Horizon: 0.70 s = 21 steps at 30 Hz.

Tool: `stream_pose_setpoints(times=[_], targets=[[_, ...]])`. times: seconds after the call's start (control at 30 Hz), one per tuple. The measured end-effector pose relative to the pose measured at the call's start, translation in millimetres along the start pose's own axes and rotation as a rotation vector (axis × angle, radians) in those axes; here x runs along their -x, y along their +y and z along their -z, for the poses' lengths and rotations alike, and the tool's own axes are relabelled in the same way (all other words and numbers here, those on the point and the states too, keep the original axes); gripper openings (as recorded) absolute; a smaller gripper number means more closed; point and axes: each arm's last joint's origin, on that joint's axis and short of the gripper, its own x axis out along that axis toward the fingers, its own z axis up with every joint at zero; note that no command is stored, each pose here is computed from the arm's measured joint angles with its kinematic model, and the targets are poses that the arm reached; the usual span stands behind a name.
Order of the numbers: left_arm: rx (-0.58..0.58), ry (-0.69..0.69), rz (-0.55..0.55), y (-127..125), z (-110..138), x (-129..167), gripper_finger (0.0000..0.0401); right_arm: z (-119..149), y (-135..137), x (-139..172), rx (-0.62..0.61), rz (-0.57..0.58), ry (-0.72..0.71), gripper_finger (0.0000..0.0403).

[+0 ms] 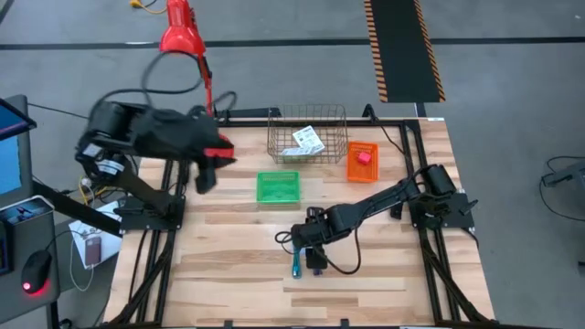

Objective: Pick and place items into bin
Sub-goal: Put the white charger adapter into the orange bin

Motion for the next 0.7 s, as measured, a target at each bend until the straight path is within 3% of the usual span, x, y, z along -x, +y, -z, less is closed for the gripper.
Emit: stream_pose_setpoints(times=[0.23, 0.5, 0.63, 0.7], targets=[[-0.042, 0.122, -0.032, -22, -11, -56, 0.0151, 0, -1, -1, -0.004, 0.007, 0.001, 0.0256], [-0.103, 0.299, -0.076, -52, -13, -143, 0.0151, -2, -4, 0, -0.020, 0.097, -0.040, 0.0256], [-0.298, 0.421, -0.065, -66, -5, -194, 0.0151, -1, -1, 0, -0.022, 0.098, -0.038, 0.0256], [-0.262, 0.474, -0.013, -69, -2, -214, 0.0151, 0, 2, 0, -0.016, 0.098, -0.034, 0.0256]])
